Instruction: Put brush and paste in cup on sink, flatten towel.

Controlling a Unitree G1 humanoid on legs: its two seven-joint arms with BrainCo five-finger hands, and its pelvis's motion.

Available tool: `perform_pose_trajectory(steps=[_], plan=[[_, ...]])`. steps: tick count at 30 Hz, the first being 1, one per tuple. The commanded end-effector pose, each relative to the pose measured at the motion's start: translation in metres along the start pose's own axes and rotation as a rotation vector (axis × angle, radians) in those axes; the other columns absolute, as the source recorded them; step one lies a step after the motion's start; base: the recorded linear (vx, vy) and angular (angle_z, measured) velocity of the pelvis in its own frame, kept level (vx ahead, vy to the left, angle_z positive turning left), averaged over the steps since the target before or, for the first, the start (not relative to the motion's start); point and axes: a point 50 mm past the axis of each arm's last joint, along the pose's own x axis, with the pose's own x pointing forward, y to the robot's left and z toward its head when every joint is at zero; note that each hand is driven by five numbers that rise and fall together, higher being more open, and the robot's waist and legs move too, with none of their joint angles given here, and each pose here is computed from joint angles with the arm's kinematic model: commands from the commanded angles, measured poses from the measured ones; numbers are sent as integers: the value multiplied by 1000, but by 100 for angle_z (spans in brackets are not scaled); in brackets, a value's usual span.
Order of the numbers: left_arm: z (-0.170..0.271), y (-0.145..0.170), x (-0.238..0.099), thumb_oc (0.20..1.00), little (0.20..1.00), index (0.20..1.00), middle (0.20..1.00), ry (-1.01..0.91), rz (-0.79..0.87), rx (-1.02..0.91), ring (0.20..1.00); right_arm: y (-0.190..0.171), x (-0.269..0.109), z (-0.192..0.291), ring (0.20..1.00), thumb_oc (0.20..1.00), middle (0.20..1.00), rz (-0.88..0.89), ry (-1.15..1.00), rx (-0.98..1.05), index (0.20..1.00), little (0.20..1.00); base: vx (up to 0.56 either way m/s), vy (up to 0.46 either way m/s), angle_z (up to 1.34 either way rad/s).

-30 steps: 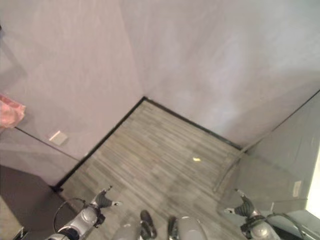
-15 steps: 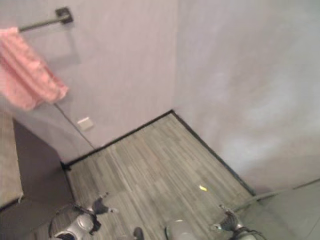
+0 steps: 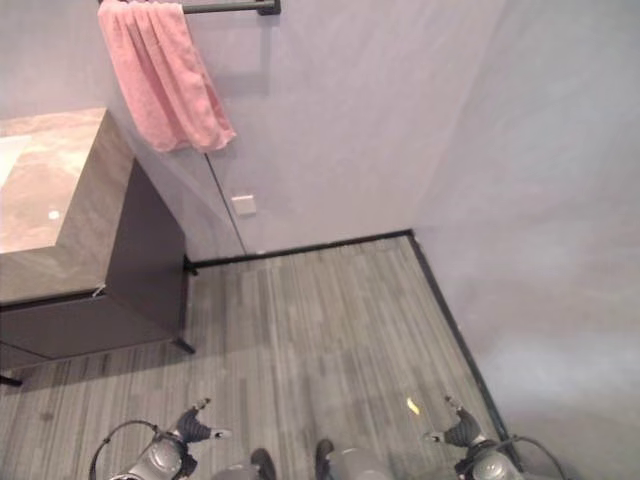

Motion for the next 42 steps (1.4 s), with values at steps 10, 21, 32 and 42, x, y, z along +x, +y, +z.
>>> perform_pose_trajectory(steps=[10,21,32,42], plan=[[-8,16,0,1000,1000,1000,1000,15,44,-17,1000,2,0,6,1000,1000,1000,-22,-31,52,1000,1000,44,102,8],[-5,23,1,1000,1000,1000,1000,-8,61,-34,1000,-7,-4,8,1000,1000,1000,-76,-73,159,1000,1000,111,22,14],[13,18,5,1000,1000,1000,1000,-45,77,-109,1000,-26,-3,18,1000,1000,1000,-98,-126,93,1000,1000,248,-110,39],[20,16,7,1000,1000,1000,1000,-56,71,-76,1000,-30,-8,0,1000,1000,1000,-131,-55,40,1000,1000,151,-68,30]])
